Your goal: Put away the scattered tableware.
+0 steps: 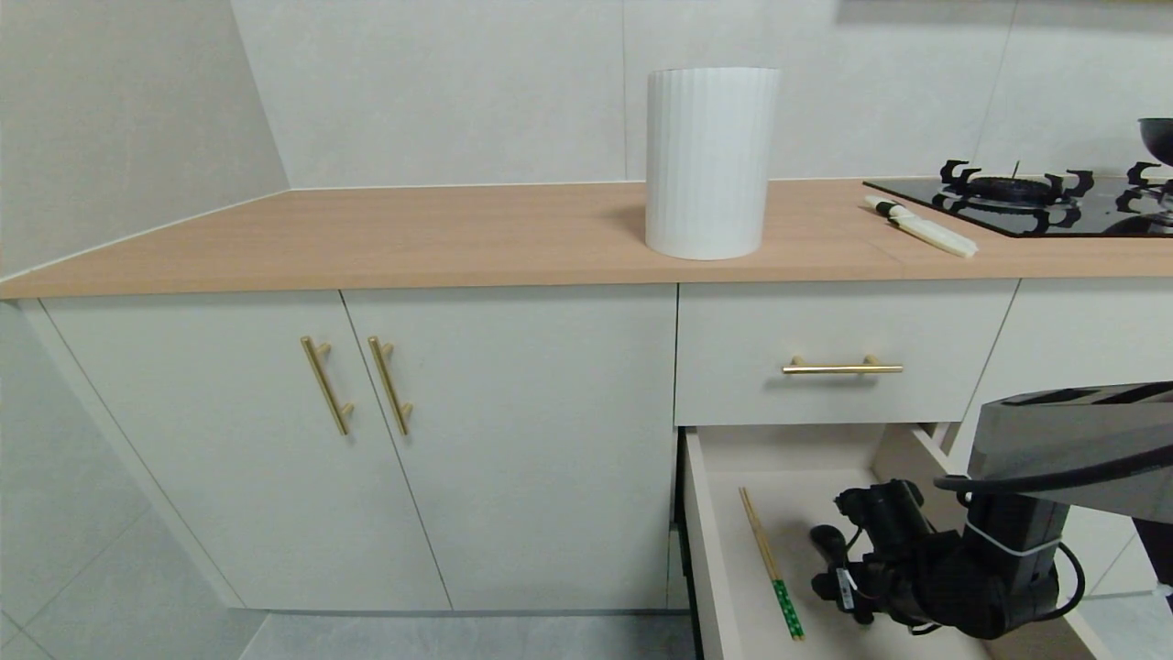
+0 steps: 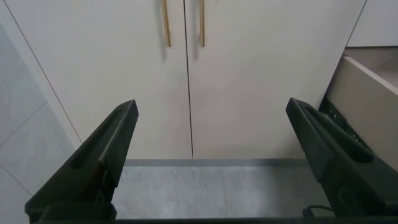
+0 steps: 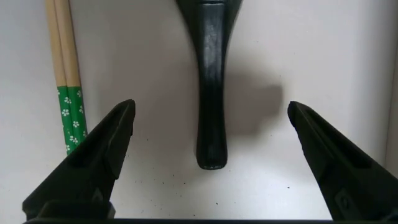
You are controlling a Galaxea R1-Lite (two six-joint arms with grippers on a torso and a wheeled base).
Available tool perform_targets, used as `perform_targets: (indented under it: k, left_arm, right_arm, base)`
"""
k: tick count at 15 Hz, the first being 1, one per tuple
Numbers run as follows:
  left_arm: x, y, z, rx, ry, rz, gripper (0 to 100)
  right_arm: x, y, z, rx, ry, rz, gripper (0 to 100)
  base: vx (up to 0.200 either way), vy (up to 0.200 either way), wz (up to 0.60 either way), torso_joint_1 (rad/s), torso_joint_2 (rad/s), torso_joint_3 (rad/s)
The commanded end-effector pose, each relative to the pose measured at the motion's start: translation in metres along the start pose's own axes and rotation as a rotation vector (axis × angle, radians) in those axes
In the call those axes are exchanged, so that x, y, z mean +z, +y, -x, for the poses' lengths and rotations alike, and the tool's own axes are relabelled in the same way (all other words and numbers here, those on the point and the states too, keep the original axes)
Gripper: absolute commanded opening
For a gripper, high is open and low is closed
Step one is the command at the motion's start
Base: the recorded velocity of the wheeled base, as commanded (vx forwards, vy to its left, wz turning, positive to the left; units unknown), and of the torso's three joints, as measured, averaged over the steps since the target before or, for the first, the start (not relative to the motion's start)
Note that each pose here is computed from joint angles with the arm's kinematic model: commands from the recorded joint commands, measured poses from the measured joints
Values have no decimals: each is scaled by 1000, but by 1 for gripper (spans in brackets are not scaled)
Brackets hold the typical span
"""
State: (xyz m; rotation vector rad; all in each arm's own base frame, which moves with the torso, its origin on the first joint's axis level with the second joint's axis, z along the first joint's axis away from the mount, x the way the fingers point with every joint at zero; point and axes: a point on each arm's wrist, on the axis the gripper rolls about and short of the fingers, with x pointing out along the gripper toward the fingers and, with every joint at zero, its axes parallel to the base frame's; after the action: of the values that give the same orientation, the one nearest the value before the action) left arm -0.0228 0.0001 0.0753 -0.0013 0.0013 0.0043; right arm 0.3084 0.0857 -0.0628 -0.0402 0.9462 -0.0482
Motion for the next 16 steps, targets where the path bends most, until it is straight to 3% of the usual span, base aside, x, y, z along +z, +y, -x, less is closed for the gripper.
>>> perform_targets:
  k: [1,6,10,16]
  left_arm:
    - [0,0,0,0,0,0,100]
    - [0,0,0,0,0,0,100]
    - [0,0,0,0,0,0,100]
    - [0,0,0,0,0,-3,100]
  right_arm:
    - [3,0,4,2,-11,-2,100]
    - [32,-6,82,56,-150,-15,100]
    - [39,-7,144,119,-165,16,100]
    - [29,-3,213,230,-162,111,100]
  base:
    - [0,0,0,0,0,0]
    - [0,0,0,0,0,0]
    - [0,0,0,0,0,0]
    - [0,0,0,0,0,0]
